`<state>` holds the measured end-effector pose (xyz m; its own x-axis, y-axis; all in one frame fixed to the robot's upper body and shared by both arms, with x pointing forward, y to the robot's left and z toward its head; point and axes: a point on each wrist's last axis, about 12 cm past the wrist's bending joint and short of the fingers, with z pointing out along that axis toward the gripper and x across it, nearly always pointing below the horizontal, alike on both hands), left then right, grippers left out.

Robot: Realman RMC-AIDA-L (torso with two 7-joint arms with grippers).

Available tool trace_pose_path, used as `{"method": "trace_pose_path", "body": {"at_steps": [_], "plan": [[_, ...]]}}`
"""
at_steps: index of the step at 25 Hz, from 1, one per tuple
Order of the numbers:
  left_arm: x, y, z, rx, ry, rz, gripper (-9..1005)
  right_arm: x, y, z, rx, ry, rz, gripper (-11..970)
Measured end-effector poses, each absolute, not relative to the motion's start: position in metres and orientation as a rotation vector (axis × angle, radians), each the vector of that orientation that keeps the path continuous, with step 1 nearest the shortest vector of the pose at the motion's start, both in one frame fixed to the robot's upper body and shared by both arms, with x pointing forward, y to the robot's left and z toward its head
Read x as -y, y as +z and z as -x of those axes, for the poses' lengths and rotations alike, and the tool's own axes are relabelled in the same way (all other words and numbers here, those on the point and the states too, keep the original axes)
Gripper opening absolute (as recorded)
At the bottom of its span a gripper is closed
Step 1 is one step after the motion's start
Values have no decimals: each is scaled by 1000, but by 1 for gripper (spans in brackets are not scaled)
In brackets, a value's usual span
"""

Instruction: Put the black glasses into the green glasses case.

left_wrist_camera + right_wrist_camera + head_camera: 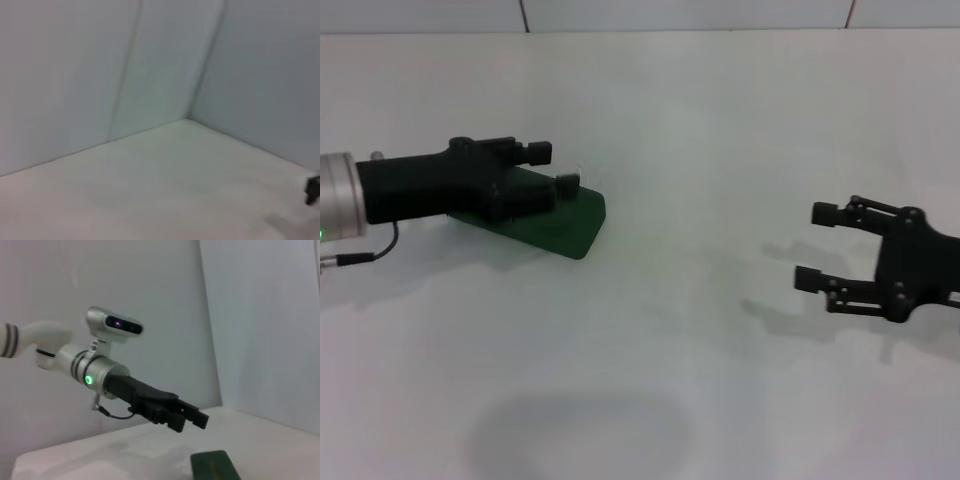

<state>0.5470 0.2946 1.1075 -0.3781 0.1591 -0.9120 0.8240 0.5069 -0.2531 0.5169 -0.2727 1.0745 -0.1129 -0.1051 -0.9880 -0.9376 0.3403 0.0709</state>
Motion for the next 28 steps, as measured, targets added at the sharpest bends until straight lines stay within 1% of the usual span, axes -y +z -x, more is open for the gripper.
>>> {"method": "trace_pose_path", "body": {"at_steps": [4, 10, 11, 13, 18, 24, 28], "plan": [[-303, 1111, -532, -1818, -968, -882, 676, 282, 1085, -515, -1470, 984, 1054, 810], [-318, 1101, -507, -1815, -951, -894, 881, 283, 1087, -511, -1459, 997, 1150, 810], [-318, 1101, -507, -1815, -951, -894, 880, 276, 1082, -509, -1470, 1001, 1176, 810], [-327, 1092, -496, -1845, -922, -870, 879, 270, 1077, -508, -1479, 1005, 1184, 810], [-335, 1083, -480, -1863, -910, -843, 875, 257, 1066, -505, -1510, 1003, 1206, 810], [-341, 1078, -459, -1867, -974, -846, 875, 252, 1063, -504, -1511, 1000, 1202, 810], [-343, 1074, -449, -1853, -960, -867, 875, 253, 1061, -504, -1524, 984, 1196, 810]]}}
